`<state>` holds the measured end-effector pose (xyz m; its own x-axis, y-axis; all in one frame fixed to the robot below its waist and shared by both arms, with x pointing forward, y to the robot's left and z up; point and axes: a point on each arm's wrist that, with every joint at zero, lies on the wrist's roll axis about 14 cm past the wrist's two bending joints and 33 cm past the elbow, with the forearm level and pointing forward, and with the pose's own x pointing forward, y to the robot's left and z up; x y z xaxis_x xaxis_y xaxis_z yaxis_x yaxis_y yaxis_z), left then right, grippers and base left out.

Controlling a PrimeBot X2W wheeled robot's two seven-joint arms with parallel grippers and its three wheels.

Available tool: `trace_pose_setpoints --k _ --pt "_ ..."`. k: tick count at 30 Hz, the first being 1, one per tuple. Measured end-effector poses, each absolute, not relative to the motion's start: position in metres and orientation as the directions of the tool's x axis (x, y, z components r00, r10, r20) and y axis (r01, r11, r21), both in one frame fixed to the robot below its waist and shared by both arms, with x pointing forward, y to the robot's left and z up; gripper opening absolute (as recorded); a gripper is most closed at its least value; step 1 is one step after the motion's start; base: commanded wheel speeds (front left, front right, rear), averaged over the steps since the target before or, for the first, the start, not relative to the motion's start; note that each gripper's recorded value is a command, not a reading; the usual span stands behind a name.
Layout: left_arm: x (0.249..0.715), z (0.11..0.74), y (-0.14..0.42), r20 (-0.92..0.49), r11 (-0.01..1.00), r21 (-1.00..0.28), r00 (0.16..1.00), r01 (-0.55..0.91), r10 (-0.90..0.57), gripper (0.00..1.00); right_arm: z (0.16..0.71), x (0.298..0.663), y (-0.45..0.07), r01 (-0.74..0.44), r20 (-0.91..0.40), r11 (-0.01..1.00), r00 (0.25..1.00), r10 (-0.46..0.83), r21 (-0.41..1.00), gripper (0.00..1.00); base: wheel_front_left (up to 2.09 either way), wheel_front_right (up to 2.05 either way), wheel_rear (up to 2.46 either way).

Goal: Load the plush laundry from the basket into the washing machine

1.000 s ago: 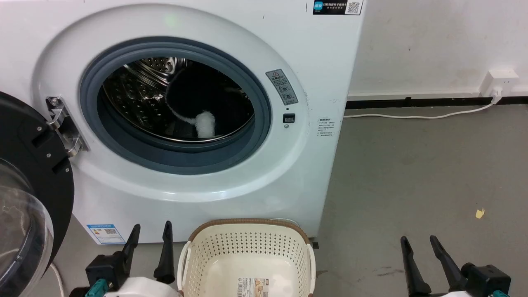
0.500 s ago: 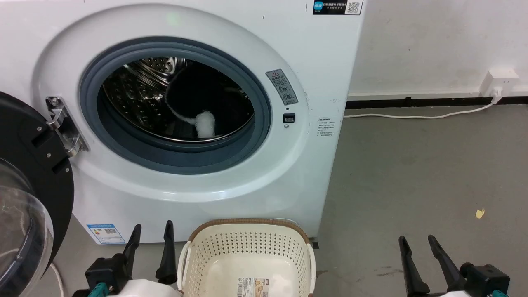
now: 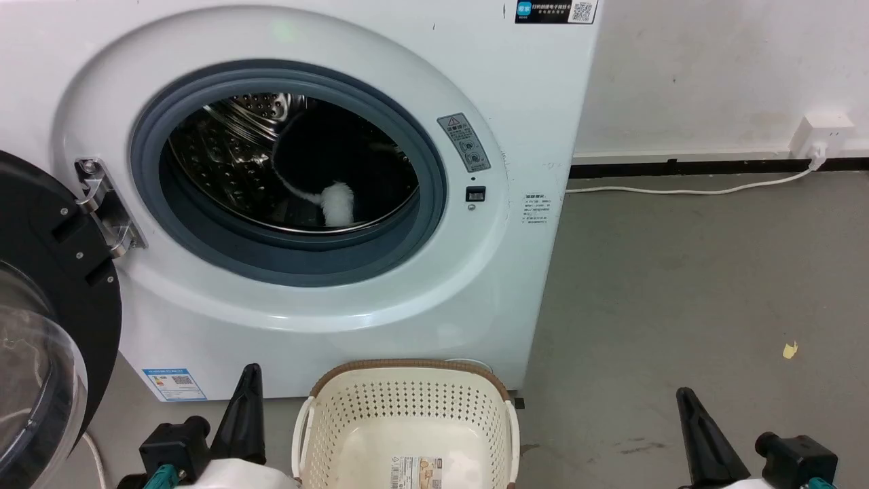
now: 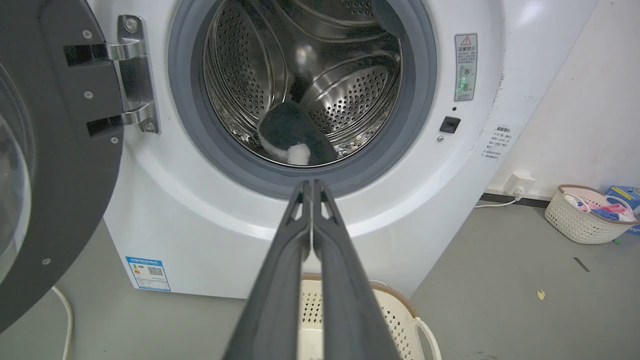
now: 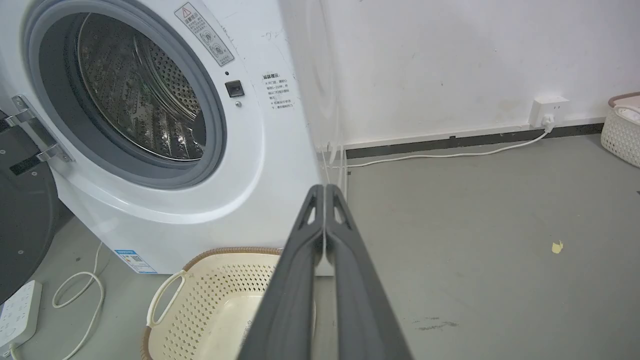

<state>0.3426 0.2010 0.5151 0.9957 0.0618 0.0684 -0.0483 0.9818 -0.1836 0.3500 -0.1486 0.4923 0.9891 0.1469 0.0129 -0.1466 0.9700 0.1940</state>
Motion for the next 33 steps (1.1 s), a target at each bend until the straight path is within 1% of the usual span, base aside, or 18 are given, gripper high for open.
trace_pose_setpoints --k 33 --pt "0.3505 0.5176 0.1922 0.056 0.991 -0.135 0.998 -0.025 0.032 0.00 0.4946 0.3522 -0.1508 -0.146 -0.009 0.979 0.989 0.149 0.143 0.00 0.00 0.00 0.00"
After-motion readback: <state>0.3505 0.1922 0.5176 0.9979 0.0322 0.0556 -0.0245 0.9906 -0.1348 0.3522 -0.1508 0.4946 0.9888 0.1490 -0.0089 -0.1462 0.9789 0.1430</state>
